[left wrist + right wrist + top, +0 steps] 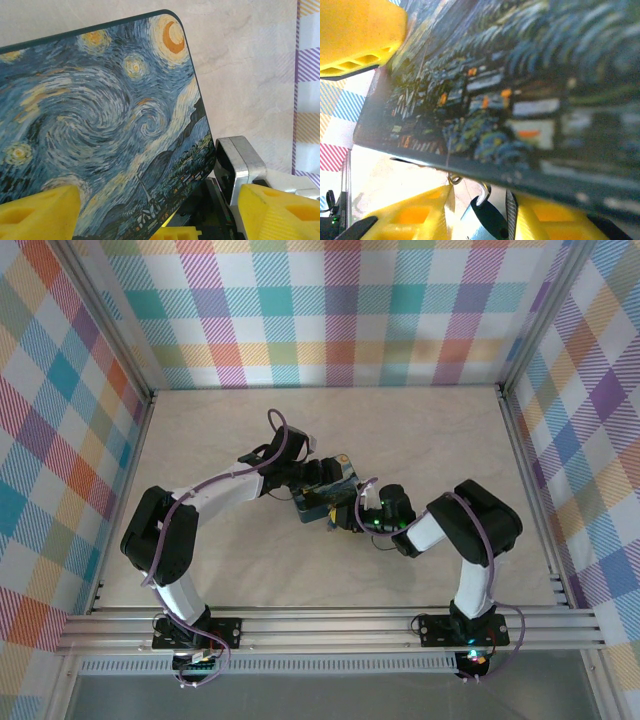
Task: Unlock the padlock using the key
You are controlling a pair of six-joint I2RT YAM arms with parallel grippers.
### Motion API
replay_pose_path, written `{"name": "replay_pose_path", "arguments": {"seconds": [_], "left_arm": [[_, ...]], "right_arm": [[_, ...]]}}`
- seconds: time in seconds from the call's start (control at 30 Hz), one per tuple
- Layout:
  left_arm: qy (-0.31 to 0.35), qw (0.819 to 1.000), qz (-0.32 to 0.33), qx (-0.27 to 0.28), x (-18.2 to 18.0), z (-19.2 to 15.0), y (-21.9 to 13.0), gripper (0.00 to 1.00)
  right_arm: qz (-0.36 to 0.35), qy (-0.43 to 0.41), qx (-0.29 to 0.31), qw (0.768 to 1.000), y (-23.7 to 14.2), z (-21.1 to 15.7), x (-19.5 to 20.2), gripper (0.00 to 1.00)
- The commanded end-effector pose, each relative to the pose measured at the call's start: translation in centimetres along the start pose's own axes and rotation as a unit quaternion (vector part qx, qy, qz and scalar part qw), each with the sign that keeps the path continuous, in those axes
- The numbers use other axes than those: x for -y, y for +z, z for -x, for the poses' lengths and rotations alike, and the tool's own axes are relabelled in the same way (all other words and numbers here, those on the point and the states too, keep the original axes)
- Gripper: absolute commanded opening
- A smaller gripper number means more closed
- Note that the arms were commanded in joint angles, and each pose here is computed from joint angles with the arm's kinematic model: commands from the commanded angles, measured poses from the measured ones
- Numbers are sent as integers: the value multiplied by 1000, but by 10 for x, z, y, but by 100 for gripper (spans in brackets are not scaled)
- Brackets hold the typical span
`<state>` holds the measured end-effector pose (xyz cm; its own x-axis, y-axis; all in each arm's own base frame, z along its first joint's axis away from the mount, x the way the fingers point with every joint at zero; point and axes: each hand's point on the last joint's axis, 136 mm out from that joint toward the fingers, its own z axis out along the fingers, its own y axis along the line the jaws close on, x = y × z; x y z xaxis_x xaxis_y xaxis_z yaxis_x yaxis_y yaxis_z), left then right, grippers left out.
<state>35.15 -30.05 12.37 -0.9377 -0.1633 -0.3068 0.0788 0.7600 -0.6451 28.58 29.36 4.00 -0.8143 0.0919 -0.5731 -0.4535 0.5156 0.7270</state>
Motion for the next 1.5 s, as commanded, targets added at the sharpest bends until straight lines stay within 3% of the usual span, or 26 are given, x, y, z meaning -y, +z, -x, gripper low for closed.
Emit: {"name": "replay_pose_path", "arguments": {"seconds": [0.0,0.23,0.7,1.47], "left_arm": [[-7,1000,9,-10,-6,-8,5,82],[-9,1000,11,-9,-7,-9,5,82],[-12,1000,22,-5,-13,-11,4,82],[-19,999,41,4,-21,-23,-1,83]], "right_arm": [[19,6,-5,1000,6,-1,-5,33],[31,19,0,999,9,0,-6,27],[29,30,23,999,6,4,-4,5],[12,73,62,995,-9,19,-3,0]]}}
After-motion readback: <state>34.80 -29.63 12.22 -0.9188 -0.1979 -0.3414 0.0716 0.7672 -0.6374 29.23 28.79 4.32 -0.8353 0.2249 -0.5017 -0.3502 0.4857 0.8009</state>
